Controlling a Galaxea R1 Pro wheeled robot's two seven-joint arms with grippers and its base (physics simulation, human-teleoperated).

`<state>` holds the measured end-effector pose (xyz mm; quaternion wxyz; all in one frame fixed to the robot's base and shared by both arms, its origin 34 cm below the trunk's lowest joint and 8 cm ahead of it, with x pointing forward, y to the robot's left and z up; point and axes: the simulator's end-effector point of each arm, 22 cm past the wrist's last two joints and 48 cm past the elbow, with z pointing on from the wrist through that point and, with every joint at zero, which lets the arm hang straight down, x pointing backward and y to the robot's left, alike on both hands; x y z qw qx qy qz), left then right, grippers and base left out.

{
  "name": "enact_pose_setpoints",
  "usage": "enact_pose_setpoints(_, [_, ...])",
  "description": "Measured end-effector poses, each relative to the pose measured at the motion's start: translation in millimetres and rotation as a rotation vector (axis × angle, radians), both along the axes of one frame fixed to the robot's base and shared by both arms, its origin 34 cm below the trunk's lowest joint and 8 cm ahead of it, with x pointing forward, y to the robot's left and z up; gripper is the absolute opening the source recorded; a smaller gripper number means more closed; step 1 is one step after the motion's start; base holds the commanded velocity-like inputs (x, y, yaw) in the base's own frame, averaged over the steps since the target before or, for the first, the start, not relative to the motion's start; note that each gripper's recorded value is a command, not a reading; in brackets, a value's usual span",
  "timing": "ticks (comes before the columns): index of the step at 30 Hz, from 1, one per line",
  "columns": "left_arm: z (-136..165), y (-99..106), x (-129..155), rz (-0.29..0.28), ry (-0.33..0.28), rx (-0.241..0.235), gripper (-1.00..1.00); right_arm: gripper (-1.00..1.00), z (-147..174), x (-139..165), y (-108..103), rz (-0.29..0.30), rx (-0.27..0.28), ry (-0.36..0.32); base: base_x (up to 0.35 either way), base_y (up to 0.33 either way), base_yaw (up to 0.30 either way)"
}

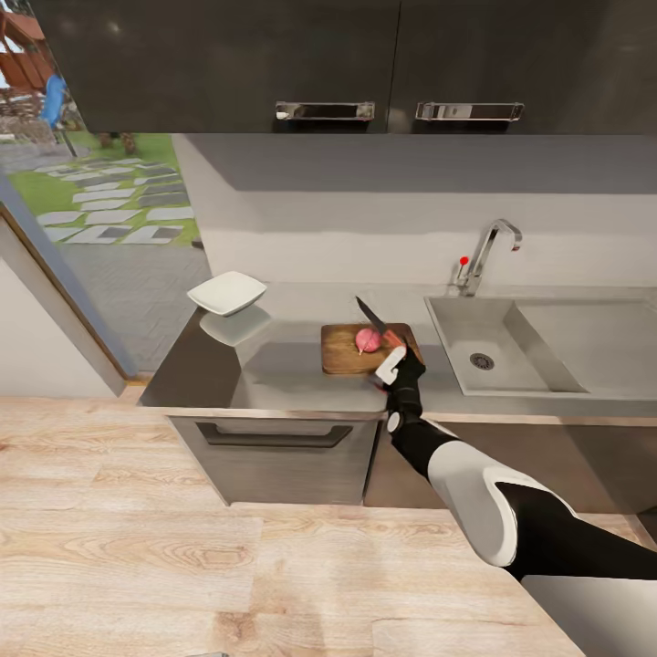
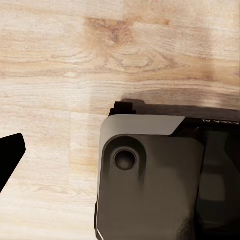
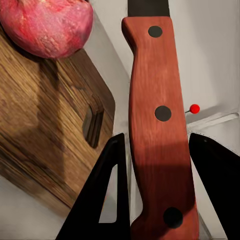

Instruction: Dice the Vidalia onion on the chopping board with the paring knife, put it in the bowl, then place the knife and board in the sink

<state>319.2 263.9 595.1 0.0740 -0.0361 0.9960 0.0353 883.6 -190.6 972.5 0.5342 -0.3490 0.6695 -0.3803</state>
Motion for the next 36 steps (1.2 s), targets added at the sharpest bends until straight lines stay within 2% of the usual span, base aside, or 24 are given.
enact_pose_setpoints(8, [0.0, 0.0, 0.2, 0.0, 0.0, 0.0, 1.0, -1.0, -3.9, -0.2, -15.8, -0.019, -0.011, 0.011, 0.0, 0.0, 0.0])
enact_pose_setpoints(33, [-0.1, 0.1, -0.8, 0.0, 0.003, 0.0, 1.0, -1.0, -11.2, -3.5, -15.8, -0.024, -0.028, 0.037, 0.0, 0.0, 0.0])
enact_pose_setpoints(36, [-0.1, 0.1, -0.6, 0.0, 0.002, 0.0, 1.0, -1.0, -17.1, -5.0, -12.4, -0.012, -0.024, 0.059, 0.0, 0.0, 0.0])
